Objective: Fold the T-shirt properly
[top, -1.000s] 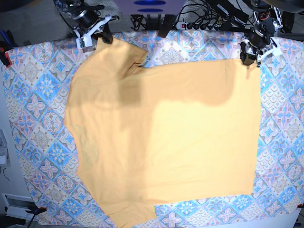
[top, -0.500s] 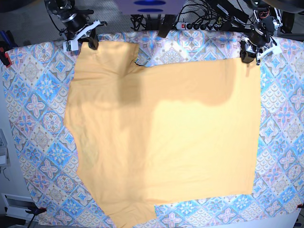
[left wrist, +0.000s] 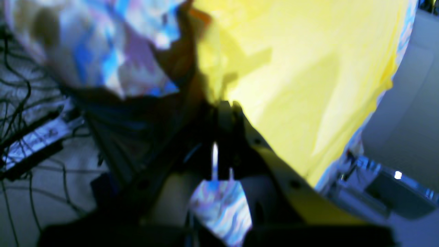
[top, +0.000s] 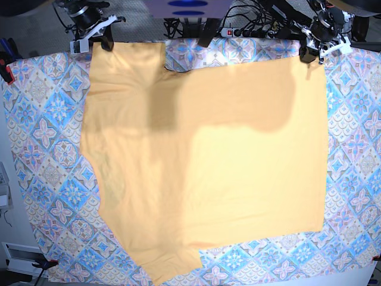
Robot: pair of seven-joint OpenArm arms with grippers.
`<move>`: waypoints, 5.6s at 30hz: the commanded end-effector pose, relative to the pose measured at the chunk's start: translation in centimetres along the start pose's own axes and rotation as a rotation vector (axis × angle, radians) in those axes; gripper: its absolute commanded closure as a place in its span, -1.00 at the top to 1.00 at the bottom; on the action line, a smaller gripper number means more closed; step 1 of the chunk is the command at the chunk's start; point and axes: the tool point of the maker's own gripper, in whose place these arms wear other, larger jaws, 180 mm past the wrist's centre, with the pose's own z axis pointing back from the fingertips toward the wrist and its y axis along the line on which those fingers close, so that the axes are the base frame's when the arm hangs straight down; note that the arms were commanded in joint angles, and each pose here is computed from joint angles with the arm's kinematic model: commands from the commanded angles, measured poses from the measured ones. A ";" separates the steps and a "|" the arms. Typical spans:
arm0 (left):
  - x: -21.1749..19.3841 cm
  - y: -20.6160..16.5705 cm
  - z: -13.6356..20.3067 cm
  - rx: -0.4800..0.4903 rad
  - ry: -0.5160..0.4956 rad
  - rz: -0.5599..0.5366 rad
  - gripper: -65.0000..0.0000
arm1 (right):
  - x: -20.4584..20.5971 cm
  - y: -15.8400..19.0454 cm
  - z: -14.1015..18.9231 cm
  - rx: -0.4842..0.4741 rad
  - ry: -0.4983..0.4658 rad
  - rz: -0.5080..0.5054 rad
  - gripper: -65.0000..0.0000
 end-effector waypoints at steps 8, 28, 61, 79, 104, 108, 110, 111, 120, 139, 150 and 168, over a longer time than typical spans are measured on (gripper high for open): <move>0.8 1.3 2.1 0.022 -0.012 -0.016 -1.00 | 0.2 -1.0 1.9 -0.007 -0.015 0.006 -1.00; 2.2 -8.7 1.3 -0.204 -0.060 -0.148 -1.00 | 10.9 1.3 -0.2 0.070 -0.220 0.106 -1.00; 9.9 -21.6 -5.4 -0.335 -0.273 -0.323 -1.00 | 27.0 0.8 -11.8 0.075 -0.376 0.064 -1.00; 10.1 -19.9 -7.9 -0.262 -0.253 -0.293 -1.00 | 29.0 3.4 -18.3 0.136 -0.396 0.109 -0.98; 7.5 -20.6 -4.5 -0.291 -0.226 -0.415 -0.65 | 24.4 3.0 -15.0 0.153 -0.355 0.178 -0.69; 6.8 -18.7 -4.4 -0.250 -0.202 -0.417 -0.65 | 22.1 0.3 -13.8 0.099 -0.326 0.153 -0.69; 6.5 -17.6 -4.3 -0.230 -0.190 -0.413 -0.65 | 21.3 -1.0 -12.7 0.067 -0.331 0.127 -0.69; 6.3 -17.2 -4.2 -0.230 -0.184 -0.398 -0.65 | 21.1 -1.4 -12.2 0.057 -0.335 0.120 -0.68; 3.6 -11.7 -5.0 -0.206 -0.099 -0.157 -0.65 | 19.3 -2.1 -10.6 0.039 -0.326 0.106 -0.68; 4.5 -8.4 -6.7 -0.151 -0.104 -0.019 -0.63 | 19.0 -1.5 -10.2 0.052 -0.325 0.112 -0.68; 5.6 -9.4 -6.2 -0.194 -0.120 0.011 -0.04 | 19.0 -1.5 -10.2 0.050 -0.326 0.111 -0.68; 7.2 -12.9 -6.8 -0.270 -0.145 0.002 0.16 | 19.2 -1.5 -10.3 0.052 -0.331 0.111 -0.68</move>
